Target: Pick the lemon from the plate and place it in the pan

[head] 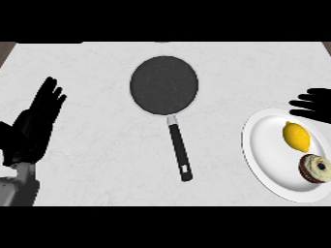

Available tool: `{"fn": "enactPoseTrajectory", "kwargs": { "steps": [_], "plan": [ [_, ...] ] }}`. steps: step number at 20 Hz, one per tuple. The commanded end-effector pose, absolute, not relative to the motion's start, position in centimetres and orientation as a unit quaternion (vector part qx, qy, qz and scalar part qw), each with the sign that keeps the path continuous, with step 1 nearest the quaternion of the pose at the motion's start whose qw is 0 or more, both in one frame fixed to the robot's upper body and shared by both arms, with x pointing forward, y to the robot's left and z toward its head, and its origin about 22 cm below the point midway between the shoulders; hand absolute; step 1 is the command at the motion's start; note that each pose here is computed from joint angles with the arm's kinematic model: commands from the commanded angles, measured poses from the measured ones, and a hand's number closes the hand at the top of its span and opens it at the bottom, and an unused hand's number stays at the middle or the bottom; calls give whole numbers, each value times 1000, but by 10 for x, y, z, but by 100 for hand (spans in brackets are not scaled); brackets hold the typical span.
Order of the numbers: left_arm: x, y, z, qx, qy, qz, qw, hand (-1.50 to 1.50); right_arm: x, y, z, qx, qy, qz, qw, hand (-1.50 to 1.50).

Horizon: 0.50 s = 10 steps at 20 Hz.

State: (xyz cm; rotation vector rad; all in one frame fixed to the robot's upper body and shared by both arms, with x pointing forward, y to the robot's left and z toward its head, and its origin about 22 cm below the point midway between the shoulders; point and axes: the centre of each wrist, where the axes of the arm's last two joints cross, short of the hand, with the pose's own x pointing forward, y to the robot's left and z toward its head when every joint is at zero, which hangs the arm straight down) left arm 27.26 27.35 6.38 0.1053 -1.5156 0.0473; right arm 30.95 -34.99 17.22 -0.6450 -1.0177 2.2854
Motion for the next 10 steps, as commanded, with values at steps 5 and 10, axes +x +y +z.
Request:
{"fn": "enactPoseTrajectory", "kwargs": {
  "steps": [5, 10],
  "plan": [
    [281, 272, 57, 50, -686, 23, 726, 0, 281, -319, 160, -227, -400, 849, 262, -150],
    [286, 277, 68, 41, -690, 29, 722, 0, 291, -315, 152, -271, -372, 841, 284, -150]
  ]
}}
